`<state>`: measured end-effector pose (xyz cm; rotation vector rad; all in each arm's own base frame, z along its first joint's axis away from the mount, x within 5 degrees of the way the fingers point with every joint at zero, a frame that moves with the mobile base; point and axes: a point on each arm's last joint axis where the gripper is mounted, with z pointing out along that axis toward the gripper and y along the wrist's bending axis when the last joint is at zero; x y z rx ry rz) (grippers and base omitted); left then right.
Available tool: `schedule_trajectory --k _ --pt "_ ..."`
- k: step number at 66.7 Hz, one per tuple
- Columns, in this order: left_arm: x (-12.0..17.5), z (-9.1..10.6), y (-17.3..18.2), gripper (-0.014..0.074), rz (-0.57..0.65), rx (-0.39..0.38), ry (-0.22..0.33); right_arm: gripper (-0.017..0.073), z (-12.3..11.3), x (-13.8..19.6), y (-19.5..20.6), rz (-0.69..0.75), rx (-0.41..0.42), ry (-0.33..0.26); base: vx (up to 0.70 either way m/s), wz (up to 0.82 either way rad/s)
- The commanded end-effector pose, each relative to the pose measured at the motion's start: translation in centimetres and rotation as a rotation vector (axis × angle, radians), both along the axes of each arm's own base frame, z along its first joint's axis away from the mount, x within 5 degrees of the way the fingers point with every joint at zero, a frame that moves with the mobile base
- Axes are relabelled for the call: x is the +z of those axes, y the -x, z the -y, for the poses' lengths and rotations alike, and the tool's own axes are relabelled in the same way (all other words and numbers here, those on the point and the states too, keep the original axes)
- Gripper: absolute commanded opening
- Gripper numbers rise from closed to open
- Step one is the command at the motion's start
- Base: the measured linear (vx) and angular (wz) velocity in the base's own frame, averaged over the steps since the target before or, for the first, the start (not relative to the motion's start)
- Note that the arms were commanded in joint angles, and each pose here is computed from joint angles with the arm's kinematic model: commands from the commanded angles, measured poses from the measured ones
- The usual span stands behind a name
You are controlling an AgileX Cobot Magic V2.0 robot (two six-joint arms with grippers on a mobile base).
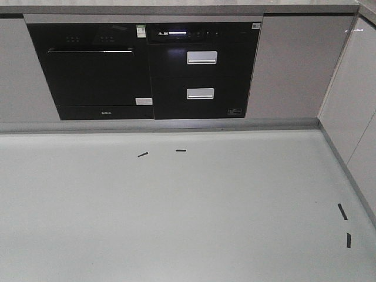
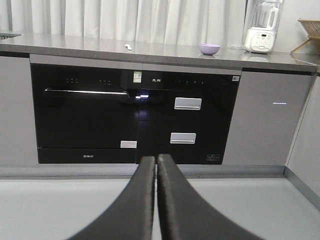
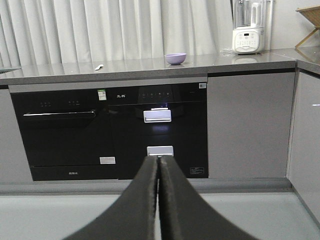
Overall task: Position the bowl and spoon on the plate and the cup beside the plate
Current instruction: 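Drive the base forward toward the kitchen counter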
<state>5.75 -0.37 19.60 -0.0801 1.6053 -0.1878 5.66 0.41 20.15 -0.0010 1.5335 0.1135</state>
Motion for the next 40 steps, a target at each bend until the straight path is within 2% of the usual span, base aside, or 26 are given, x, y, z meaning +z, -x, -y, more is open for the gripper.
schedule_trajectory --k 1,40 --pt "0.81 0.09 -0.11 -0.0006 0.063 -0.007 0.015 -0.0003 0.00 0.64 0.12 0.083 0.000 0.006 0.10 -0.07" --pt "0.81 0.09 -0.11 -0.0006 0.063 -0.007 0.015 -0.0003 0.00 0.64 0.12 0.083 0.000 0.006 0.07 0.07"
